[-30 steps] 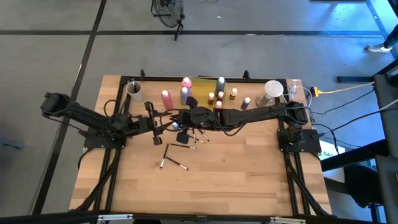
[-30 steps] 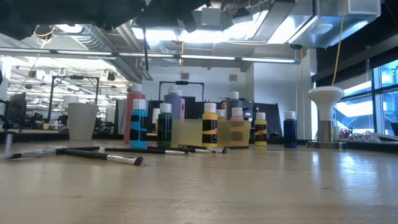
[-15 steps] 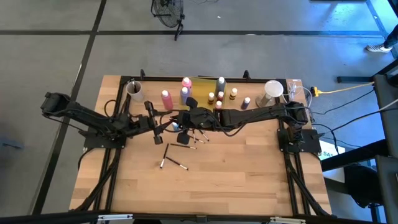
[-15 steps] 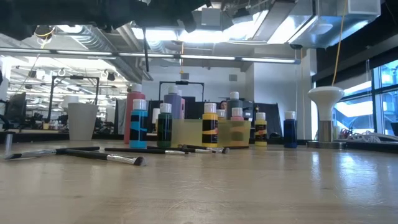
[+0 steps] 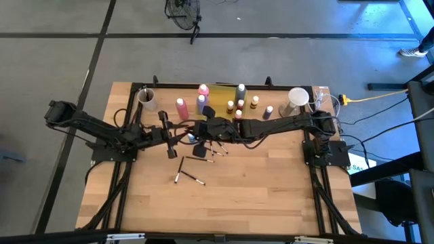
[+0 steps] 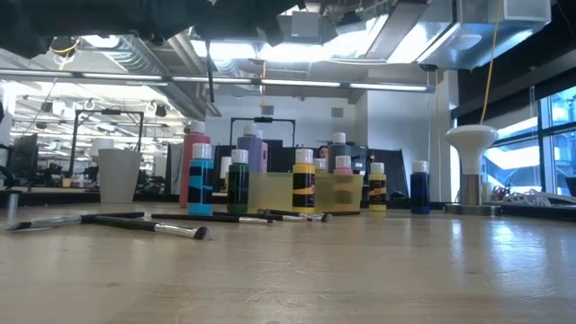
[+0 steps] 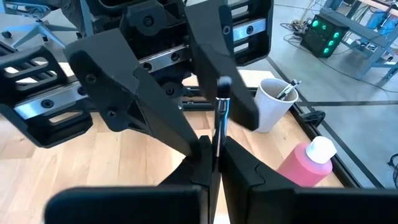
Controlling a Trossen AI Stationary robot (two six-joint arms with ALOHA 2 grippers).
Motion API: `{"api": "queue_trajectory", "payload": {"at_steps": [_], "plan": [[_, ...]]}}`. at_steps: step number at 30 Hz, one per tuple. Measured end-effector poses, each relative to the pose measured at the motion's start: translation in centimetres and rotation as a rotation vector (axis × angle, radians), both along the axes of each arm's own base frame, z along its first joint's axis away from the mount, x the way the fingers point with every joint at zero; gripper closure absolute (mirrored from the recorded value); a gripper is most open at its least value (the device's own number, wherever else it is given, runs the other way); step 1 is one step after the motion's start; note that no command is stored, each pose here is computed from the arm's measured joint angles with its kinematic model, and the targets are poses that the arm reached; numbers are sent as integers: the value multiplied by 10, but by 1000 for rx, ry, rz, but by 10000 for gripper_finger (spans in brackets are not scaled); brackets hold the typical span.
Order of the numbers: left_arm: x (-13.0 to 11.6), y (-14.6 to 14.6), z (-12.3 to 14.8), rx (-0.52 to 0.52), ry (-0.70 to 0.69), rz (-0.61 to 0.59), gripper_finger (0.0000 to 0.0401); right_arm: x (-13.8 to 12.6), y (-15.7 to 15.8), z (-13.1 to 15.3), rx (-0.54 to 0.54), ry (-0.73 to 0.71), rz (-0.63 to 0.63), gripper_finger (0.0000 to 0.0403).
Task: Pick & Place Paint Supplies
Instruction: Put the silver paintbrush into the white cup
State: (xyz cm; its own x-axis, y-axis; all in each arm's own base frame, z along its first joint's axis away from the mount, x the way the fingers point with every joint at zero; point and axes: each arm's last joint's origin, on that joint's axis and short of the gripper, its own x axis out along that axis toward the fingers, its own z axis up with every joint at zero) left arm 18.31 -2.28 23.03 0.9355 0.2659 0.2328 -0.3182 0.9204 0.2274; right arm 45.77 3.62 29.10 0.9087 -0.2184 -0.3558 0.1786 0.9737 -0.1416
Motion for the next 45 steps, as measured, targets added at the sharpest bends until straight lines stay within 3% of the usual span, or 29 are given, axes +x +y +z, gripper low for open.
{"api": "queue_trajectory", "payload": {"at_steps": [10, 14, 24, 32, 38, 45], "plan": [[0, 0, 0, 10, 7, 20, 386, 1, 0, -1, -18, -5, 5, 387], [0, 1, 0, 10, 9, 23, 388, 1, 0, -1, -20, -3, 6, 384], [0, 1, -1, 28, 18, 29, 392, 1, 0, -2, -7, 1, 3, 329], [0, 1, -1, 36, 19, 33, 392, -1, 3, -5, -20, 38, -8, 243], [-4, 2, 1, 23, 26, 51, 392, -4, 11, -4, -92, 18, -209, 166], [-21, 6, 6, -6, 74, 84, 392, -7, 29, -4, -121, 15, -232, 127]]}}
